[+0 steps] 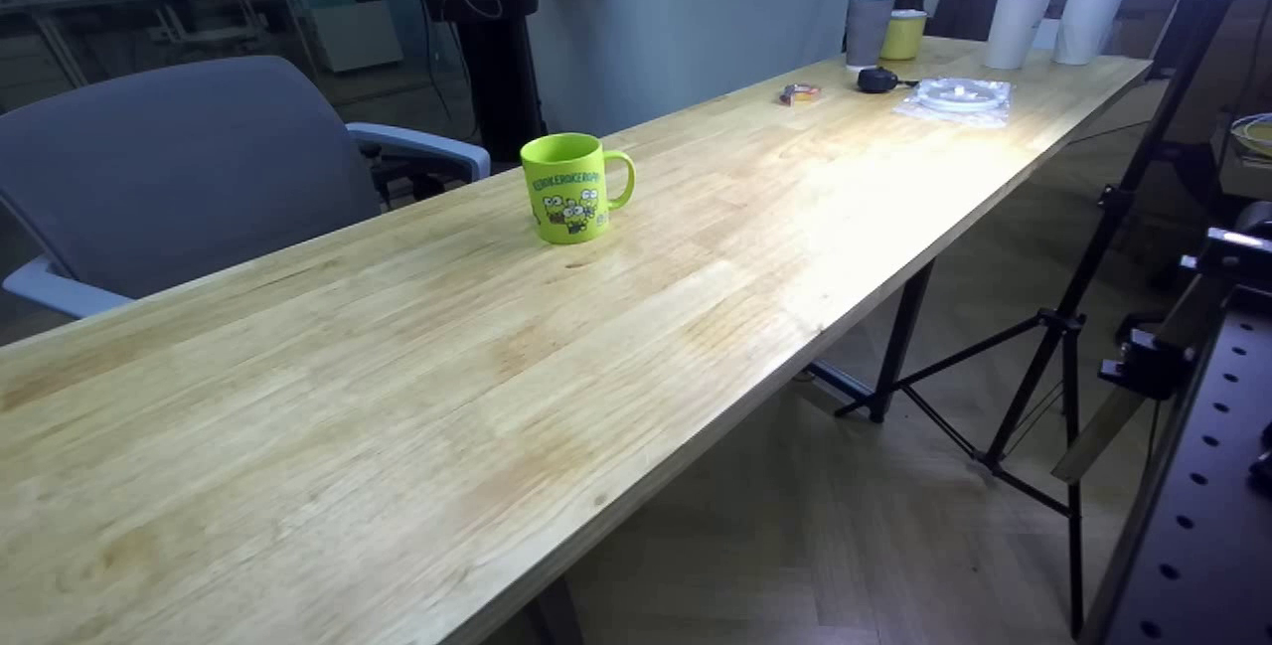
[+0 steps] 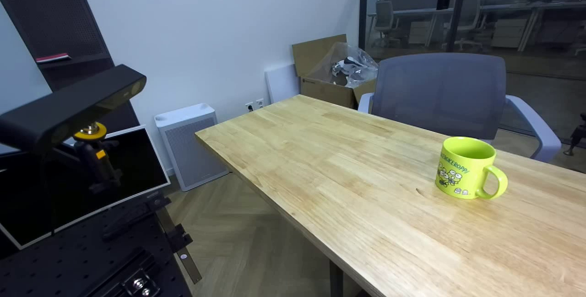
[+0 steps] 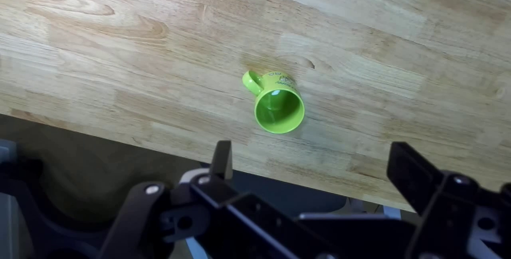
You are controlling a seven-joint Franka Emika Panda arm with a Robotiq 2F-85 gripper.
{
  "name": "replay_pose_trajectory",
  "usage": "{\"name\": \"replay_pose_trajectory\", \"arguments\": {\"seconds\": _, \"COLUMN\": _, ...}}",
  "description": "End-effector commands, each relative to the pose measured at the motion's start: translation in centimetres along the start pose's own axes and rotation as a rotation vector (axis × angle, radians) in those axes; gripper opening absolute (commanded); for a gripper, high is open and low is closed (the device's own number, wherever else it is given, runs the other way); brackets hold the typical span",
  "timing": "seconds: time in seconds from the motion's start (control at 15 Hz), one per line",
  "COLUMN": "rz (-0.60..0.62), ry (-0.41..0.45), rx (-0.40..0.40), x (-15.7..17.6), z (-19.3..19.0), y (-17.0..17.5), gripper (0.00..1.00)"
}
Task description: Move green mug to the left
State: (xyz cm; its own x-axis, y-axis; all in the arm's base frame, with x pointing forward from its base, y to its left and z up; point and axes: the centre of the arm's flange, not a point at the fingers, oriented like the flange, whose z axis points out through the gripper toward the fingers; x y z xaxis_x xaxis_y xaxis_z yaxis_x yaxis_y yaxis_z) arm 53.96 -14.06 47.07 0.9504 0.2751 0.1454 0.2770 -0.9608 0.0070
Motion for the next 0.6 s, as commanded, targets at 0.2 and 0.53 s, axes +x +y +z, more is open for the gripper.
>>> {"name": "replay_pose_trajectory", "arguments": {"seconds": 0.2, "rz": -0.008, "ry": -0.002, "rx": 0.008, "x": 0.7, "z": 0.8, "y": -0.3, "gripper": 1.0}}
{"name": "replay_pose_trajectory", "arguments": {"seconds": 0.53, "rz": -0.037, "ry": -0.016, "rx": 0.009, "x": 3.3, "z": 4.4, "y": -1.7, "gripper": 1.0}}
